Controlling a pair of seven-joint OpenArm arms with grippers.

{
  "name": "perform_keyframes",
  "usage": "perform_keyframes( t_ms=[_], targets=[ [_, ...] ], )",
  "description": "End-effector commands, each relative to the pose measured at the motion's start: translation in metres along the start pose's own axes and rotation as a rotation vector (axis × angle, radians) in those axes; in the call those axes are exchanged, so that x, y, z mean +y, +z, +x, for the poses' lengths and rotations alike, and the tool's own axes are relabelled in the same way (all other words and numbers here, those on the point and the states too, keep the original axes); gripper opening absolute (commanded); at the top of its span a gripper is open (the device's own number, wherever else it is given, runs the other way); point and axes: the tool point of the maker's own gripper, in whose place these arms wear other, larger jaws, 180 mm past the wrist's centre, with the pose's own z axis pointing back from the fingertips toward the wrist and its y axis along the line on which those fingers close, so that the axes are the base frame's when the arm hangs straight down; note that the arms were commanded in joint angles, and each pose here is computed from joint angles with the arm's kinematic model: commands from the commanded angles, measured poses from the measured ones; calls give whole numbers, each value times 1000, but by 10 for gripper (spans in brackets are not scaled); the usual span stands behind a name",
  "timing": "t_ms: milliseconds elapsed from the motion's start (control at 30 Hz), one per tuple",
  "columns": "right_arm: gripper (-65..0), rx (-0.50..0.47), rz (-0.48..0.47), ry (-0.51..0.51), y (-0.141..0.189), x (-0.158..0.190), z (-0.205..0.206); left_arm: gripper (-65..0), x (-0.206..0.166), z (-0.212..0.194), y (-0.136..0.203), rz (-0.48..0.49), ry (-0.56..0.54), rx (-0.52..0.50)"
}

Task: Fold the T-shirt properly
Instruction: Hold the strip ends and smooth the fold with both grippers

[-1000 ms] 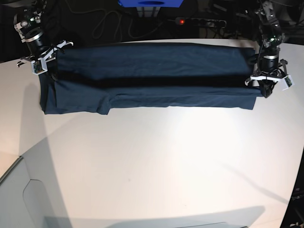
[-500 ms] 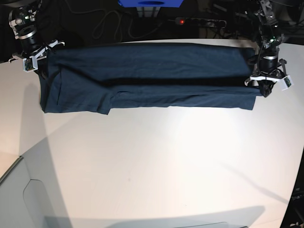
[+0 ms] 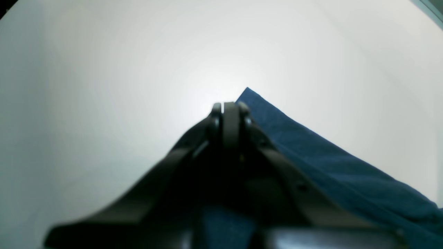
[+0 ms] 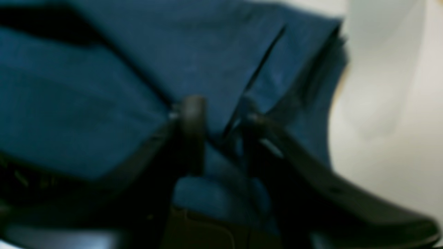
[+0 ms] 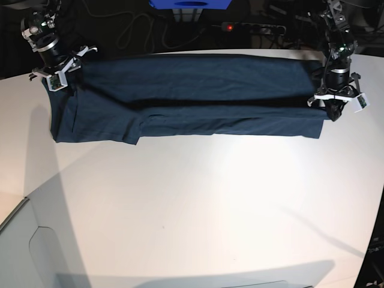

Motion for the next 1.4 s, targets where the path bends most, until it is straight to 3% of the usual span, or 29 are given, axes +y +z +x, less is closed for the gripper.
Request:
perform_keyframes(
  t_ms=[0, 100, 167, 600, 700, 867, 1033, 1367],
  targets=[
    [-391, -42, 22, 13, 2, 2, 11, -650, -1, 13, 1, -8, -13, -41],
    [-291, -44, 22, 11, 2, 2, 12, -650, 0, 12, 2, -7, -14, -39],
    [-257, -53, 20, 9, -1, 2, 15, -650, 1, 9, 3, -4, -16, -32],
    [-251, -17, 37, -34, -16, 2, -3, -650, 0, 5, 4, -2, -5, -25],
    [-315, -17, 46, -34, -17, 5, -3, -650, 0, 5, 4, -2, -5, -25],
    [-641, -13, 86, -27, -16, 12, -4, -650, 0, 5, 4, -2, -5, -25],
    [-650, -36, 88, -9, -15, 11, 5, -650, -1, 7, 5, -5, -6, -30],
    [-648, -105, 0, 90, 15, -13, 42, -650, -16, 30, 17, -41, -39, -89]
  ],
)
